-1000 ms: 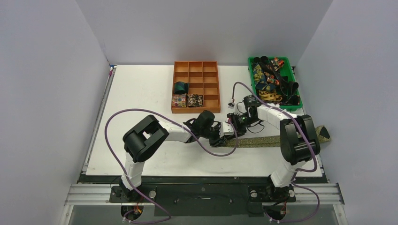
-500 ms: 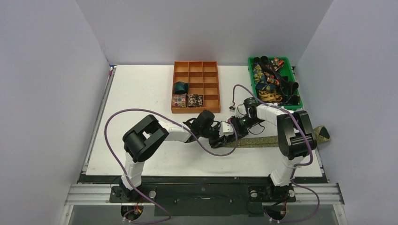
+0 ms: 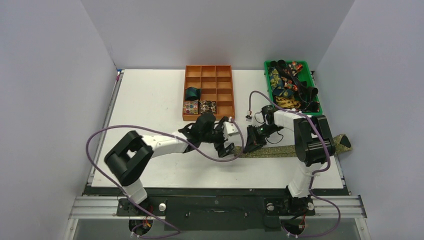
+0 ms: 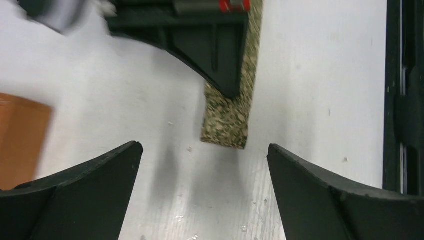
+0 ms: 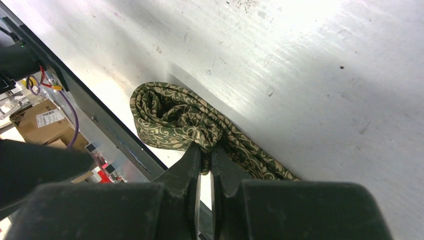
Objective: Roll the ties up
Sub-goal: Roll the tie at the center of the board.
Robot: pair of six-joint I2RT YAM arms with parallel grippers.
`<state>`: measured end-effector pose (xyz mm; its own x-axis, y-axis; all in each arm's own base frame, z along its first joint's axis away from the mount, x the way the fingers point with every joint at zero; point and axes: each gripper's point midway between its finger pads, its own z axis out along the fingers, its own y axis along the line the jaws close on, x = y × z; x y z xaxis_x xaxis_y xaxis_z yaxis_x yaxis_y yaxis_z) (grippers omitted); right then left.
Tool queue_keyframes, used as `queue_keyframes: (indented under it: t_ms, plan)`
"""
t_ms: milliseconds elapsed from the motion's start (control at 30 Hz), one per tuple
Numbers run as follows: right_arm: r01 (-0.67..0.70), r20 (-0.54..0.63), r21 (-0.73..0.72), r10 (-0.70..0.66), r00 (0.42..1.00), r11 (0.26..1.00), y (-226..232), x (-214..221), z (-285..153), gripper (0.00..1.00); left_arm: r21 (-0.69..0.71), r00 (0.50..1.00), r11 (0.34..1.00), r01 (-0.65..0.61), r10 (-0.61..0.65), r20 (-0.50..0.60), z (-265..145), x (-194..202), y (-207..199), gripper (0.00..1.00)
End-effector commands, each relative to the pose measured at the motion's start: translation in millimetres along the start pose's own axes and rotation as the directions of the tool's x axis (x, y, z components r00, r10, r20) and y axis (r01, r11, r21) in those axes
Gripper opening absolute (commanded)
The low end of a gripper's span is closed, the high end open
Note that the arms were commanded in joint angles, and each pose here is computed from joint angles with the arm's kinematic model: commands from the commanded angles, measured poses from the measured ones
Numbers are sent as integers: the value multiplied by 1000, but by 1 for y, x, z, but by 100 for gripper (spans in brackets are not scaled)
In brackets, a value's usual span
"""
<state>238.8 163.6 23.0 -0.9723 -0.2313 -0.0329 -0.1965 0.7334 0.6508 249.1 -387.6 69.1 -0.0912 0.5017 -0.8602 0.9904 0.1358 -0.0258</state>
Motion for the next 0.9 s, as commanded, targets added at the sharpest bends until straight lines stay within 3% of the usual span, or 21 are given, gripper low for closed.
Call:
queue_keyframes:
  t_ms: [0, 33, 67, 200, 267, 400, 633, 867]
  plan:
    - [99, 2, 123, -100, 995, 987, -22, -6, 12, 0, -221, 964, 974, 57, 4, 267, -53, -60, 20, 97]
    - [119, -2, 121, -119, 993, 986, -17, -8, 15, 0, -248, 925, 966, 73, 28, 378, -66, -85, 21, 97]
    - [122, -3, 118, -123, 992, 985, -15, -10, 18, 0, -265, 923, 959, 103, 7, 385, -70, -75, 21, 97]
    - [135, 18, 93, -137, 990, 986, -1, -26, 28, 0, -144, 956, 989, 10, 33, 291, -66, -59, 3, 97]
    - [140, 31, 83, -143, 989, 987, 3, -32, 30, 0, -102, 966, 993, 53, -25, 258, -59, -39, 2, 97]
    - [135, 40, 66, -137, 990, 989, 7, -39, 31, 0, -82, 950, 996, 34, -6, 312, -42, -28, -1, 97]
    - [142, 49, 35, -144, 988, 989, 17, -37, 28, 0, -65, 958, 995, -73, 88, 271, 5, -3, 0, 100]
    - [157, 42, 12, -157, 987, 988, 24, -26, 25, 0, -22, 970, 988, -151, 152, 192, 28, 19, 6, 89]
